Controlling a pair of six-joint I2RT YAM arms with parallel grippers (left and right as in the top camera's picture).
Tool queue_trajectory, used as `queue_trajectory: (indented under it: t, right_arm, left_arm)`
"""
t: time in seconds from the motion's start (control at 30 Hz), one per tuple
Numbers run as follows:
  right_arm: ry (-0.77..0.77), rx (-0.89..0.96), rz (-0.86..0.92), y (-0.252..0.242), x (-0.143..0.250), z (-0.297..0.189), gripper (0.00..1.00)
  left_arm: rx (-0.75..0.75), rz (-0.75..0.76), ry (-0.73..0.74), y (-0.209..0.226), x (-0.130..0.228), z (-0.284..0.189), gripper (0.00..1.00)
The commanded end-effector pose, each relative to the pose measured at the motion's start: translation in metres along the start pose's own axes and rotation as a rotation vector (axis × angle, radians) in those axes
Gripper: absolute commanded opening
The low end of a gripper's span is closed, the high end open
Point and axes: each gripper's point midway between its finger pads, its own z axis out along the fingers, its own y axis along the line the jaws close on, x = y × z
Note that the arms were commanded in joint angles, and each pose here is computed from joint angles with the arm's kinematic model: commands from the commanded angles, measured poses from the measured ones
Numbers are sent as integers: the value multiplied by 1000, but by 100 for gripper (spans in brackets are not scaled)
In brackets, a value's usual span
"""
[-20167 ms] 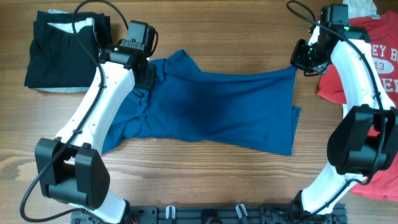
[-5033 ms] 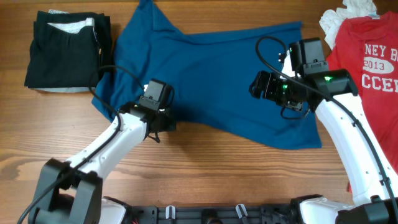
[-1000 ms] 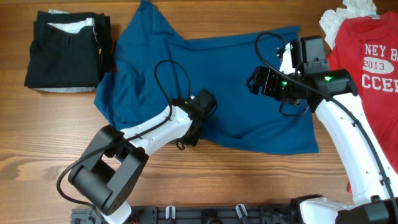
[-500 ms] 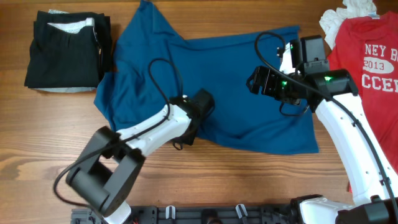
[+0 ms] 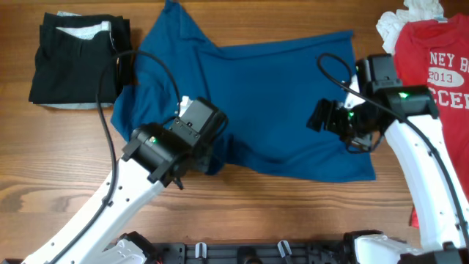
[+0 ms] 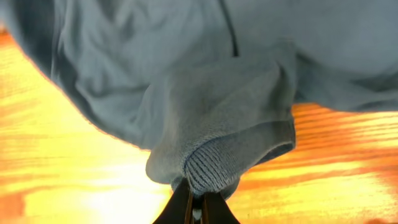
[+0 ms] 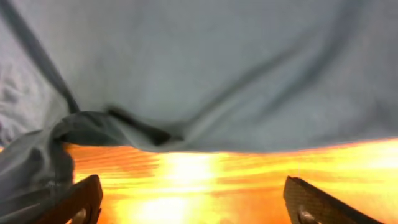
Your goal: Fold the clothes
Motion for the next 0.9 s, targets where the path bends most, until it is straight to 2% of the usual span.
queue_trajectory:
  t: [0.0,0.07,0.17,0.33,0.47,0.57,0.67,0.87]
  right_arm:
    - [-50,169,146,-34,4,-15,99]
    - [-47,243,215,-48,10,-17,98]
    - [-47,256,244,-52,11,-11,97]
    - [-51,252,268,-60,8,5,96]
    - [-46,221,253,-66,4,20,96]
    - [-67,193,242,-68,-5,28,91]
    - [-74,207,225,-70,-12,33,87]
    - [9,242,252,-75,-10,55,86]
  left_arm:
    - [-62,-109,-11,15,2,-5,4]
    - [-144,-190,-22,32,3,-6,4]
    - [-228,-317,-11,58,7,-7,4]
    - [-285,-473,11,98,9,-5,4]
    - [-289,-607,-55,122,-9,-1,4]
    - [-276,-653,-113,129,-24,1,4]
    - [-289,-616,-128,133,-31,4,4]
    - [-400,-696,-106,169,-29,14,4]
